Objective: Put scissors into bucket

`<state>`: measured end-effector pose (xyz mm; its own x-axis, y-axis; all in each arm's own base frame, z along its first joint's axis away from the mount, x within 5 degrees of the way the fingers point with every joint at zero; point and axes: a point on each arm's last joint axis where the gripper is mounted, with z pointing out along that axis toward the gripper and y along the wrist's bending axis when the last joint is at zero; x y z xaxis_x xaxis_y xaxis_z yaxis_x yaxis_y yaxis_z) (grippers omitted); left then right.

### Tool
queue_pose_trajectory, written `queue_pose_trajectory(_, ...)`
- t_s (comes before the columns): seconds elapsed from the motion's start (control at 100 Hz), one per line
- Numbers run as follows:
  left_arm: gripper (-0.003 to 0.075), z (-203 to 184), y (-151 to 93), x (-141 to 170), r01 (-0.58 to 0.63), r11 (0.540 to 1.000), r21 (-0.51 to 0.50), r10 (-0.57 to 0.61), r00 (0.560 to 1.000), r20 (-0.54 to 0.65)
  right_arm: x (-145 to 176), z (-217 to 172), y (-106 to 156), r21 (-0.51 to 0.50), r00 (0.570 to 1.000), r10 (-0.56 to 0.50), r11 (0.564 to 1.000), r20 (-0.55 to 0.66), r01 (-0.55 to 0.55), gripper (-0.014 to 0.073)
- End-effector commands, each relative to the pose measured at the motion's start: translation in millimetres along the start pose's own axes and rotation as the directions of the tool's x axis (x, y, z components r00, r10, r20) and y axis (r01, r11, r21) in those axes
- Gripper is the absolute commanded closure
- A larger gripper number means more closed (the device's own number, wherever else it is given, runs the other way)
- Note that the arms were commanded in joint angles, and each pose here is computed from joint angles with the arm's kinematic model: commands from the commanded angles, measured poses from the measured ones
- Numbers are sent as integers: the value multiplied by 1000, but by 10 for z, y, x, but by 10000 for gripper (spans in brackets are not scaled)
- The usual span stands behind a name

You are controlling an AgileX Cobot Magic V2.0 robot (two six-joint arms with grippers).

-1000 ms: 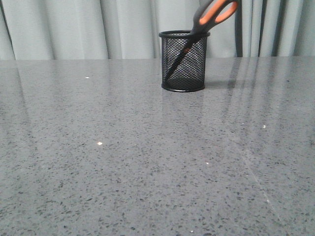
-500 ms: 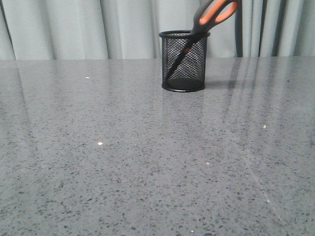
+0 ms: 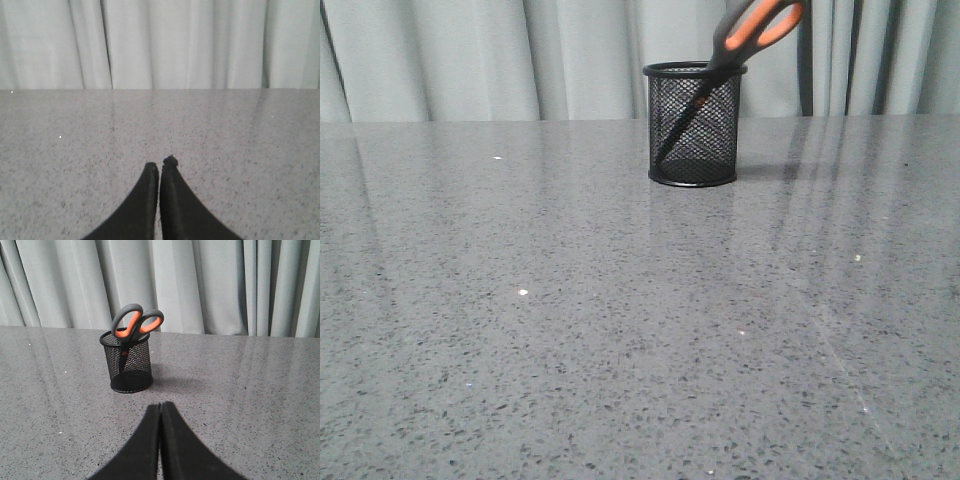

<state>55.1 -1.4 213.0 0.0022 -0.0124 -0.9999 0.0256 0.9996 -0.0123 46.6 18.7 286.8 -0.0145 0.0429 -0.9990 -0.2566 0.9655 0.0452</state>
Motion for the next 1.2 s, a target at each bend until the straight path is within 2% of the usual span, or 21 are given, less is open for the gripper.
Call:
queue_pose_trajectory(0.0,740,-18,5,0,24,1000,-8,-23,996,85,-126,-2,-22,29,997,9,999,73,-11,640)
queue_pose_trajectory(0.14,740,7,9,155,48,999,-12,-47,998,38,-124,-2,-21,29,997,9,1000,72,-11,640)
queue_pose_trajectory(0.26,740,7,8,161,75,997,-10,-75,997,31,-124,-2,-21,29,997,9,1000,72,-11,640)
queue_pose_trajectory(1.13,740,6,8,153,75,997,-10,-75,997,36,-133,-3,-26,34,997,7,999,81,-9,640)
queue_pose_trajectory(1.19,740,6,8,153,75,997,-10,-75,997,36,-121,1,-38,49,996,-30,998,80,26,640)
